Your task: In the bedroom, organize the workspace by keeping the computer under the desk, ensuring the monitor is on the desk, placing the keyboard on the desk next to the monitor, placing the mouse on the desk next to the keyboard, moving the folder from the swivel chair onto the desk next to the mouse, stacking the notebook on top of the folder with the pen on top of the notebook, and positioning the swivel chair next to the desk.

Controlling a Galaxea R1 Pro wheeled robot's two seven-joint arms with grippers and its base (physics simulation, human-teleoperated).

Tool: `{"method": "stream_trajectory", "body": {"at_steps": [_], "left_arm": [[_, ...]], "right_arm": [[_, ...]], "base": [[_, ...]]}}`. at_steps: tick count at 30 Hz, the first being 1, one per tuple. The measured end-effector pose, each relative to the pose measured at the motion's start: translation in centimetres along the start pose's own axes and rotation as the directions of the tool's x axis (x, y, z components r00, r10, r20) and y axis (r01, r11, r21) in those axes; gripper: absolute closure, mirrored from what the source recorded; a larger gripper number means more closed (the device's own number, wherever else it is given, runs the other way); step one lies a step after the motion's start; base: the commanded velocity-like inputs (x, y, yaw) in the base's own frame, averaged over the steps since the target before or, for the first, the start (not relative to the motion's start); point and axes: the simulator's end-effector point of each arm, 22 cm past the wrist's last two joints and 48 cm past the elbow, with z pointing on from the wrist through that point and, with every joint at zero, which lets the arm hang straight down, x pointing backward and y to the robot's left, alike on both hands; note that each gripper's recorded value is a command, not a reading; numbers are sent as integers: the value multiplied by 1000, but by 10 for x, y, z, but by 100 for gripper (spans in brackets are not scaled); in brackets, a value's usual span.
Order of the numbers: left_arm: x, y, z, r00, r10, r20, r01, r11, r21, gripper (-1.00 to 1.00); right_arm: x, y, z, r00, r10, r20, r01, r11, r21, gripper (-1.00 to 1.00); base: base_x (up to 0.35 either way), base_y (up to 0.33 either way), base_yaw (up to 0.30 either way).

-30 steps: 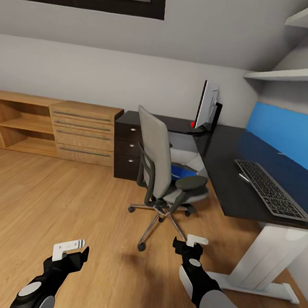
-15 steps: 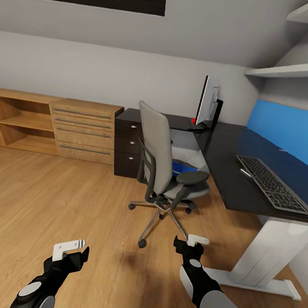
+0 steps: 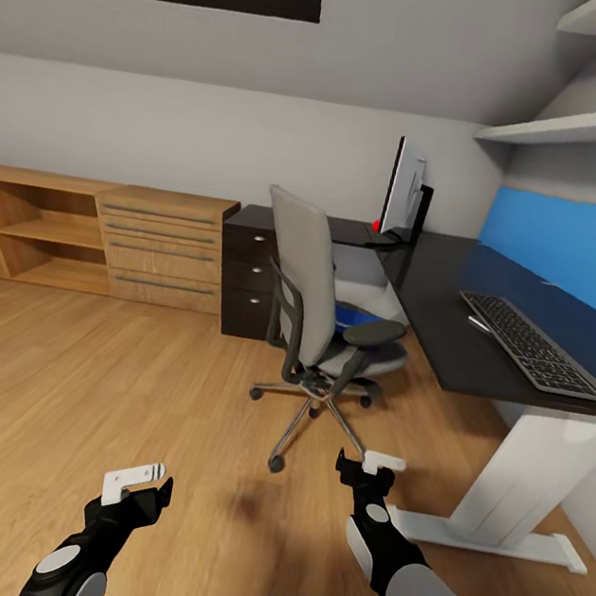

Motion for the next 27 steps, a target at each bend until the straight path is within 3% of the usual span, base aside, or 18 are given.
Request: {"method": "stream_trajectory", "body": {"at_steps": [14,27], "left_arm": [[30,7,11,1000,0,0,0,1000,0,-100],[31,3,10,1000,6,0,-6,1000,10,-100]], "right_arm": [[32,-1,5,1000,0,1,0,1000,0,-100],[35,-1,3,1000,4,10,-4,1000,-5,-100]], "base": [[0,0,0],[0,0,0]]}}
